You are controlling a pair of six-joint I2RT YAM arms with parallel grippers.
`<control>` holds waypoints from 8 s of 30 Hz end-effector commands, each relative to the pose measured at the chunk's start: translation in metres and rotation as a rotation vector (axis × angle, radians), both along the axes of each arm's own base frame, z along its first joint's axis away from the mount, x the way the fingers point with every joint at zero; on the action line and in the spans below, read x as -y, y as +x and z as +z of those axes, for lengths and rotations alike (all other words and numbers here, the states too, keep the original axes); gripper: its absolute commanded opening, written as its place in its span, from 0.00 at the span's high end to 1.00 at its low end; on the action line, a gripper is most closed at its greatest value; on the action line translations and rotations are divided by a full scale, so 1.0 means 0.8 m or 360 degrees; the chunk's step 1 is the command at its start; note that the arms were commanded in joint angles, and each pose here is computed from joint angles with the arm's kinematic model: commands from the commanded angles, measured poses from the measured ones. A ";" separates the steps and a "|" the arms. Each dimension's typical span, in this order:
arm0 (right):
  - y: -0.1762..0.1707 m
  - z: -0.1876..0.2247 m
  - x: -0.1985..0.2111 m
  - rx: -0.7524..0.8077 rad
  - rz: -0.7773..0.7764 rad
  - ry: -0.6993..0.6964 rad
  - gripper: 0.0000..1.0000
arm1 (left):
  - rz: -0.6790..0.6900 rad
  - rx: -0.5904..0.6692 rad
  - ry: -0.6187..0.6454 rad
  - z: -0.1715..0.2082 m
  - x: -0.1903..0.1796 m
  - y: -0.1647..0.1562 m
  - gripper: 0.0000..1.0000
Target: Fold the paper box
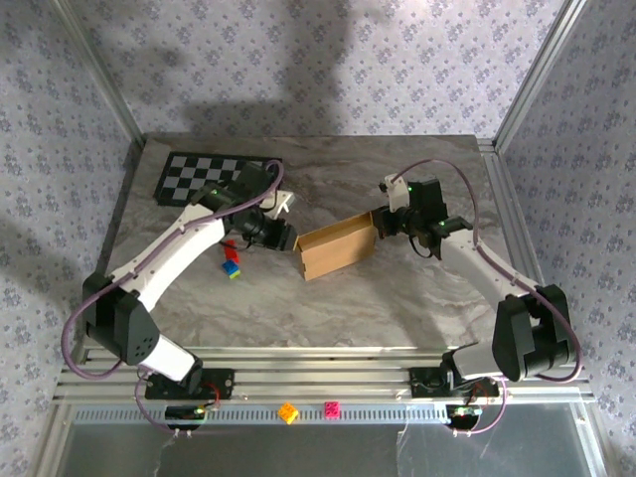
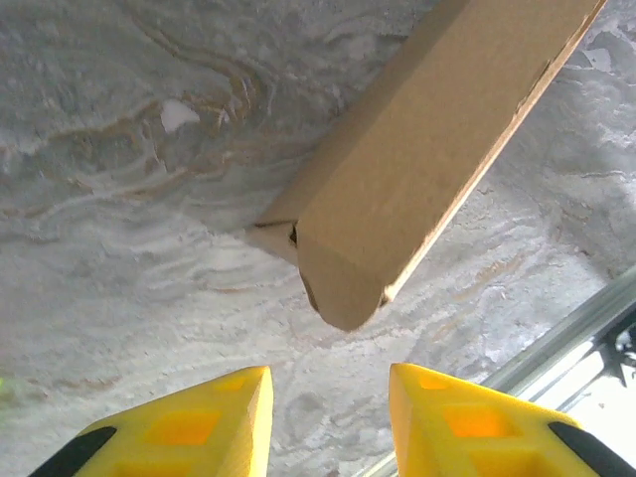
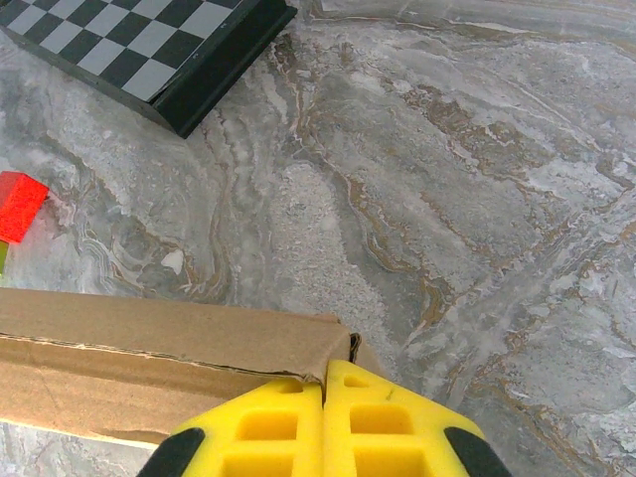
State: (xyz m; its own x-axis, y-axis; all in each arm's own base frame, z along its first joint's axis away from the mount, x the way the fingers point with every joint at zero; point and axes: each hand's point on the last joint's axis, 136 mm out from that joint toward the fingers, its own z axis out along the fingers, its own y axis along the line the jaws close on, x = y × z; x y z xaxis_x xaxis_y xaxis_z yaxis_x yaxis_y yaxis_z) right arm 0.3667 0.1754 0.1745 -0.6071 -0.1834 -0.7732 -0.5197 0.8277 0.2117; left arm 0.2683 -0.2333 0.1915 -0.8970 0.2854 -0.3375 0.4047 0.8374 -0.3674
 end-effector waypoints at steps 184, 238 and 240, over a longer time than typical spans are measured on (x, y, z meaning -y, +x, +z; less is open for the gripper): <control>0.008 0.015 -0.006 -0.0053 -0.0045 -0.0062 1.00 | 0.0471 -0.0441 -0.0219 0.029 0.048 0.080 1.00; -0.022 -0.026 -0.004 -0.0139 -0.0048 -0.0103 1.00 | 0.0285 -0.0056 0.0082 -0.051 0.025 0.050 1.00; -0.021 -0.014 -0.004 -0.0128 -0.0063 -0.0085 0.94 | 0.0283 -0.0041 0.0106 -0.052 0.022 0.050 1.00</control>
